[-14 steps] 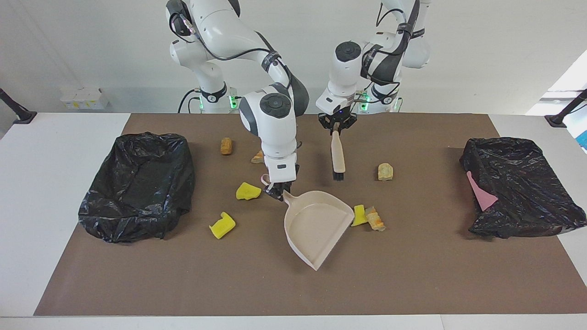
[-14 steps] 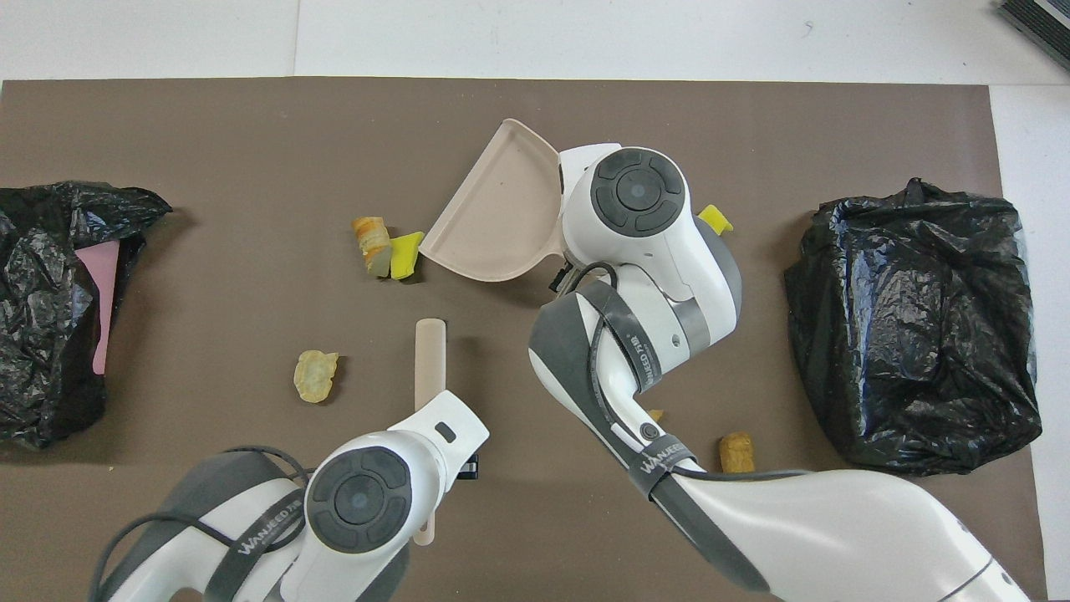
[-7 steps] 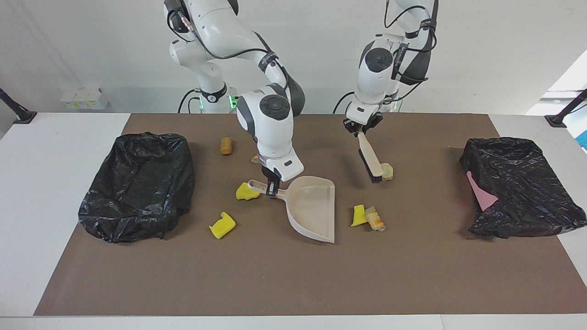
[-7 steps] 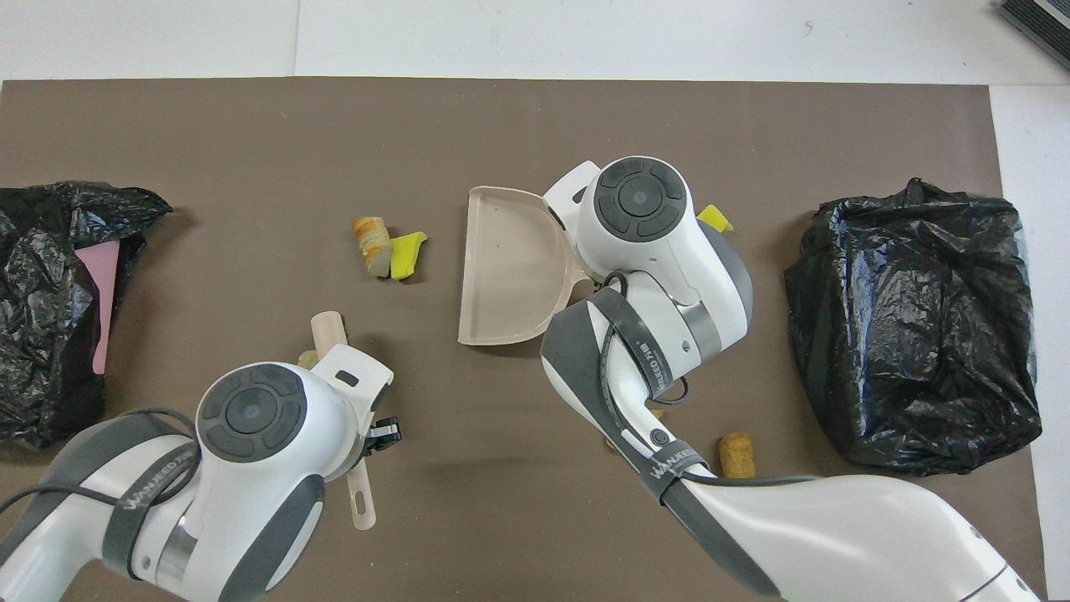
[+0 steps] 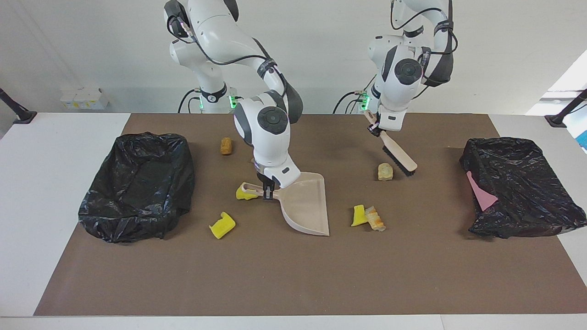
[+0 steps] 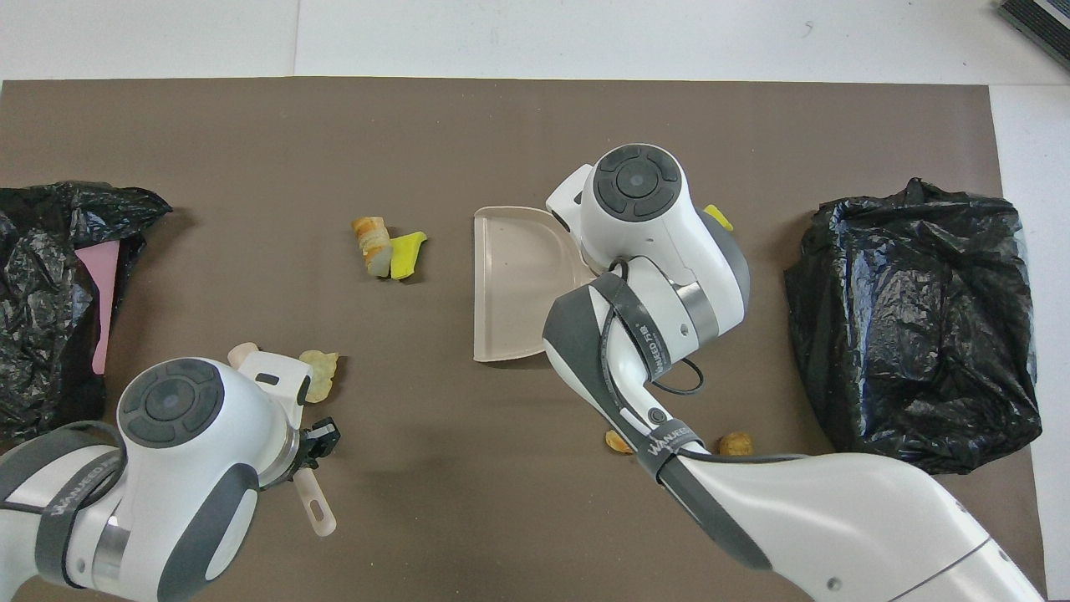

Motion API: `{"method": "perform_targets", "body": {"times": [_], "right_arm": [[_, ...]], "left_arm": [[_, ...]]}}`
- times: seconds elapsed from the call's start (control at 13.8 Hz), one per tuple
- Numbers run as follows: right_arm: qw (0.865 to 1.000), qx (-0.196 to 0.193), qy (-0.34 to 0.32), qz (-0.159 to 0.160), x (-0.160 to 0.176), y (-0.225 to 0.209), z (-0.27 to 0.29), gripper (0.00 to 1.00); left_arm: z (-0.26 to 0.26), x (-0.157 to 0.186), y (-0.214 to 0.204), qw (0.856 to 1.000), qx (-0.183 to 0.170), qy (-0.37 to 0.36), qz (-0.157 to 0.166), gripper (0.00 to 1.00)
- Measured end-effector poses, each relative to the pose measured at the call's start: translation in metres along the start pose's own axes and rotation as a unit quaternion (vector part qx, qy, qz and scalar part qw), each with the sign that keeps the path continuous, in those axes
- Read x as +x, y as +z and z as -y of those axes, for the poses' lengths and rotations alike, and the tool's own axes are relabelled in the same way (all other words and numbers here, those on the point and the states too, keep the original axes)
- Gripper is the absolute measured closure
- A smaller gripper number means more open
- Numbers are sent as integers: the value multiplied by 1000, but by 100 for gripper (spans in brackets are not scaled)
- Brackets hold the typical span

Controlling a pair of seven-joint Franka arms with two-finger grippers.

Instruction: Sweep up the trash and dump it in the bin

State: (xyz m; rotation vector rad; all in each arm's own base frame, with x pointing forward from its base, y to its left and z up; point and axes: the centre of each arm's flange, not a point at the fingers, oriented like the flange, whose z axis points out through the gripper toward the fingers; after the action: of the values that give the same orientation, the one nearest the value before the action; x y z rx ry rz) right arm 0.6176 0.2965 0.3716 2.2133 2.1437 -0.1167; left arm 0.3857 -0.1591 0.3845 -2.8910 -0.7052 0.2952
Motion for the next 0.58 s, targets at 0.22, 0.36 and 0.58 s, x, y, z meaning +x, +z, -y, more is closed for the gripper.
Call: {"method": "perform_targets", "body": {"times": [0.22, 0.36, 0.58], "right_arm": [[999, -4, -38, 2, 15, -1, 6, 69], [998, -12, -54, 6, 23, -2, 9, 69], [998, -15, -62, 9, 27, -3, 11, 69]], "left_arm": [[-3, -1, 24, 1000, -20, 4, -20, 73], [-11, 4, 28, 998, -54, 24, -24, 73], [-21, 27, 28, 993, -97, 63, -30, 73]]}}
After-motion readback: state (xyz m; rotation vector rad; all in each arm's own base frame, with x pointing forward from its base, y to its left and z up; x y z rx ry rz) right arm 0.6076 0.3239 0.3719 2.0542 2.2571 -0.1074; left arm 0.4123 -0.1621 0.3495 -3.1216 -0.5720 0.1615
